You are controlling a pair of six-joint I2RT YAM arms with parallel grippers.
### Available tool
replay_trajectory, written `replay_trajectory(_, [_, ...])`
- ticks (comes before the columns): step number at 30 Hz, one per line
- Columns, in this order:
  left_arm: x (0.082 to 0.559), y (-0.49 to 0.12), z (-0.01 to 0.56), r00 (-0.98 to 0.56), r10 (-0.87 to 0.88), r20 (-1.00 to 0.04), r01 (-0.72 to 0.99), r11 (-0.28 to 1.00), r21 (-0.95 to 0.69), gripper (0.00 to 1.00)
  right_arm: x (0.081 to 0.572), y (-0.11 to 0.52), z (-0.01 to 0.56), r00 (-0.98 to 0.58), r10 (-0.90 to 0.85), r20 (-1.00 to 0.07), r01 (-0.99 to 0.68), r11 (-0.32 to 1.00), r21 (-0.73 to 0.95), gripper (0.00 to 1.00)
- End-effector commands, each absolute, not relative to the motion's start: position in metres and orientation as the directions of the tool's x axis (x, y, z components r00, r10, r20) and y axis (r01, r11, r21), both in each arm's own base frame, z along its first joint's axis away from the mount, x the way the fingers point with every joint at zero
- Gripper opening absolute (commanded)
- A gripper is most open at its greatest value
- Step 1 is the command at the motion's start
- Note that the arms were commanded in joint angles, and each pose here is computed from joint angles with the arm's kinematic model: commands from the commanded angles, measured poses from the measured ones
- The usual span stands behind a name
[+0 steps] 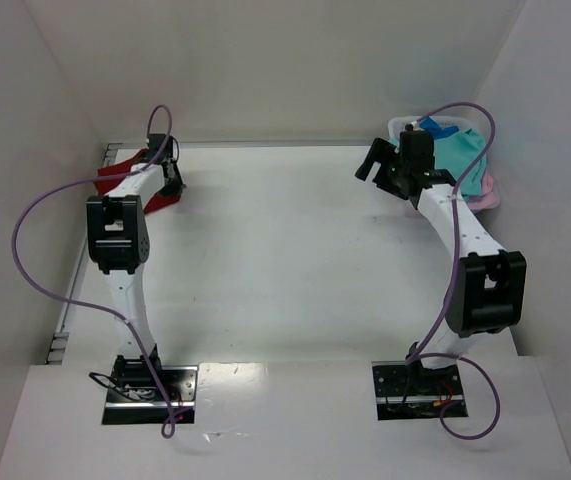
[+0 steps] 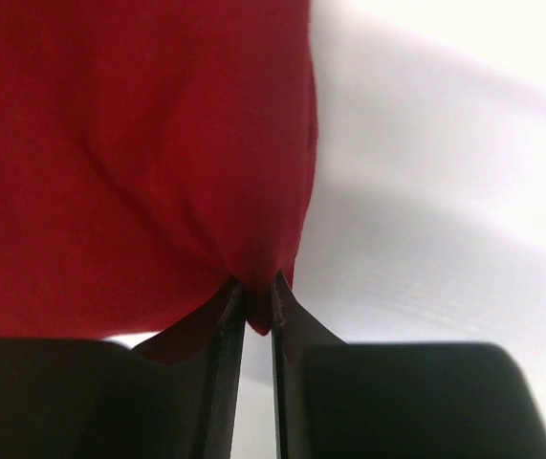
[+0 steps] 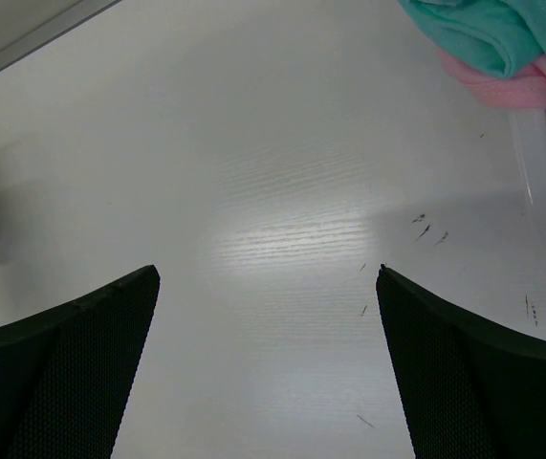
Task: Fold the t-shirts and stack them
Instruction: Put the neatly folded tshirt into the corner of the board with the left arm
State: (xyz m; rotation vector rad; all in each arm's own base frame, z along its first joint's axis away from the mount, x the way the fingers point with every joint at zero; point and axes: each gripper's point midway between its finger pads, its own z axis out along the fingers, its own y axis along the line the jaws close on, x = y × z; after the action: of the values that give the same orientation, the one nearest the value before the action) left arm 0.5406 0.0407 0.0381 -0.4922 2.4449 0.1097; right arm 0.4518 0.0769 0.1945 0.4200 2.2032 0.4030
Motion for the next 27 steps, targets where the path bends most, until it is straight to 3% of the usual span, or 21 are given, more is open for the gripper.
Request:
replay_trajectory(1, [0.568,0.023,0.046,-0.697,-0.339,-0.631,-0.344,0.931,-0.121,0.21,0.449,0.074,0.22,-0.547,0.411,-0.729,0.134,0.903,0.409,1.0])
replay_trajectory(5, [0.58,0.017,0.044,-0.707,-0.332,-0.625,-0.335,0.935,-0.118,0.21,0.448,0.074,0.224,-0.54,0.412,-0.734,0.13,0.902,0.411,1.0])
replay_trajectory(8, [0.58,0.017,0.042,-0.708,-0.341,-0.618,-0.342,0.932,-0.122,0.27,0.449,0.075,0.226,-0.534,0.413,-0.738,0.126,0.902,0.413,1.0])
replay_trajectory(10, [0.578,0.014,0.052,-0.704,-0.341,-0.623,-0.329,0.934,-0.14,0.41,0.448,0.074,0.222,-0.54,0.412,-0.734,0.13,0.902,0.411,1.0])
replay_trajectory(12, [0.577,0.013,0.058,-0.696,-0.341,-0.632,-0.327,0.934,-0.144,0.62,0.45,0.075,0.224,-0.532,0.413,-0.739,0.126,0.902,0.413,1.0])
replay_trajectory(14, [0.578,0.012,0.08,-0.672,-0.331,-0.663,-0.307,0.939,-0.158,0.74,0.452,0.075,0.226,-0.524,0.414,-0.744,0.121,0.901,0.416,1.0])
replay_trajectory(15, [0.577,0.013,0.086,-0.67,-0.321,-0.67,-0.298,0.942,-0.153,0.91,0.451,0.076,0.226,-0.528,0.413,-0.742,0.114,0.9,0.42,1.0])
replay_trajectory(16, [0.577,0.013,0.105,-0.647,-0.32,-0.692,-0.293,0.942,-0.162,0.98,0.451,0.076,0.226,-0.528,0.413,-0.742,0.114,0.9,0.42,1.0])
replay_trajectory(27, [0.555,-0.013,0.224,-0.523,-0.285,-0.803,-0.108,0.957,-0.269,1.0,0.442,0.064,0.247,-0.467,0.389,-0.794,0.117,0.917,0.38,1.0])
